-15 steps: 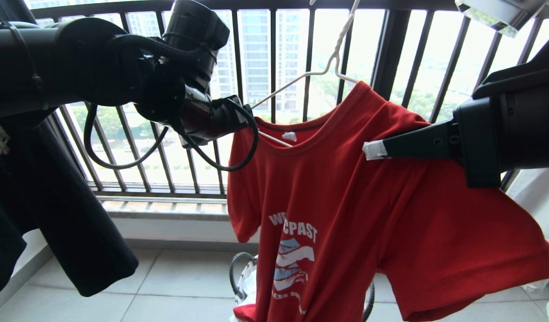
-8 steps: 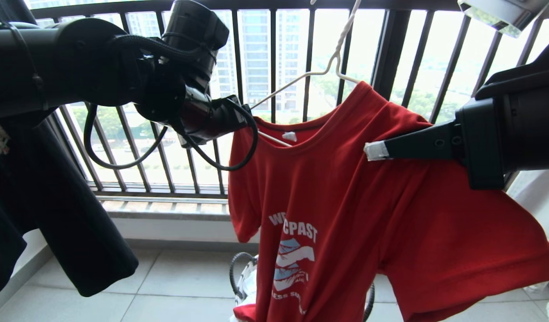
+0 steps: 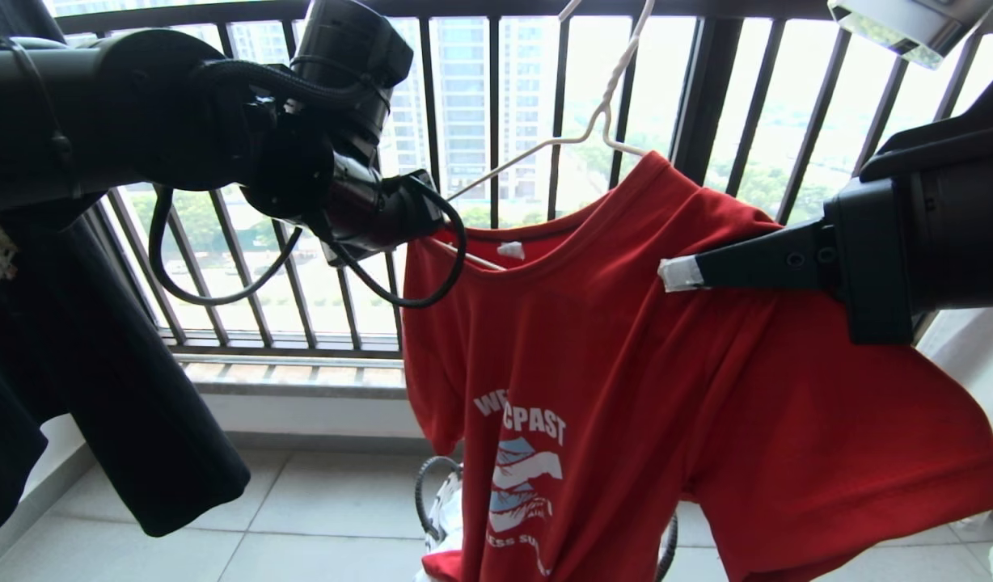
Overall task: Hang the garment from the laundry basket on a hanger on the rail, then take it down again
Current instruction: Hang the clothes on the clothes rack
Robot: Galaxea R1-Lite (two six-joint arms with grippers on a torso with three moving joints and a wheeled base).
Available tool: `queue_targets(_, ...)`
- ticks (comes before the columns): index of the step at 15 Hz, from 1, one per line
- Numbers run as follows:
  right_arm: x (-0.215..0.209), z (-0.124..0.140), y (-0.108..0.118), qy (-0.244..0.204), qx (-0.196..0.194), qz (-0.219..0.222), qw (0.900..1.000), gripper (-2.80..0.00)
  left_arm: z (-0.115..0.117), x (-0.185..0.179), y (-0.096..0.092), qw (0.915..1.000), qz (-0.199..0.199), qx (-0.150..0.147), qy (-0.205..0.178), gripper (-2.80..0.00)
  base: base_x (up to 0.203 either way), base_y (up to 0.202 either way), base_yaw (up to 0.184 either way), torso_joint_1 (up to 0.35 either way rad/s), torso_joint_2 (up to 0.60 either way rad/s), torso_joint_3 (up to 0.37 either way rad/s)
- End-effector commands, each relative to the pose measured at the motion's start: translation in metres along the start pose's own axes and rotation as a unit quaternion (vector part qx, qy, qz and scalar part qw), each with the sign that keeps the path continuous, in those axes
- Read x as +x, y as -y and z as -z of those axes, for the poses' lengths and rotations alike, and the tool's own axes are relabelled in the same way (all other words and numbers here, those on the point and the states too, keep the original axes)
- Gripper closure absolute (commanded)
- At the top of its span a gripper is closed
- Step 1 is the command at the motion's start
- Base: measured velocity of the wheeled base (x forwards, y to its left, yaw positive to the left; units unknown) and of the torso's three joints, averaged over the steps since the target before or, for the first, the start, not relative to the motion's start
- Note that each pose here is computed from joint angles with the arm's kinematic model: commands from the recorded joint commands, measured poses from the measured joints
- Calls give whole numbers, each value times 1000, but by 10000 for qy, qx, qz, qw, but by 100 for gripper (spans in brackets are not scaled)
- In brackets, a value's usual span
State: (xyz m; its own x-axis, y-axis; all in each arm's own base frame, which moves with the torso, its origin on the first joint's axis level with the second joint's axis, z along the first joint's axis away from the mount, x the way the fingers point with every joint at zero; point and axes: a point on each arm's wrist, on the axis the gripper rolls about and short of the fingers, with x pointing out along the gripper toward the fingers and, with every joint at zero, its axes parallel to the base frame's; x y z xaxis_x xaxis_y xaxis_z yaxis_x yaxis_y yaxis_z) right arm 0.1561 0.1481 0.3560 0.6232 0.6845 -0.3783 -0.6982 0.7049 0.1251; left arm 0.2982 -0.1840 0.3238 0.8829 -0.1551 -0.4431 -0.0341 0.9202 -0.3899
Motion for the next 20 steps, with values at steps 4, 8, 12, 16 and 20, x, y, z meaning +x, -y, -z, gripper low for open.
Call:
queue_targets(4, 3, 2, 0, -73, -93, -11, 9999, 0, 0, -1, 0, 10000, -14, -17, 4, 0, 0, 0, 0, 0, 0, 0)
queue_targets(8, 8, 5, 1, -143, -104, 1, 9998, 0, 3, 4, 0, 10000, -44, 24, -59, 0, 0, 0, 0, 0, 0, 0)
queue_targets(12, 20, 10, -6, -241, -317, -133, 9991, 0, 13, 10, 5, 9997, -40, 142, -206, 0, 0, 0, 0, 0, 0, 0)
queue_targets(16, 30, 13, -10, -334, -359, -120, 9987, 0, 15, 8, 7, 9996, -11, 174, -233, 0, 0, 0, 0, 0, 0, 0)
queue_targets(20, 27, 12, -10, -303, -360, -115, 9988, 0, 15, 8, 7, 9996, -14, 171, -222, 0, 0, 0, 0, 0, 0, 0)
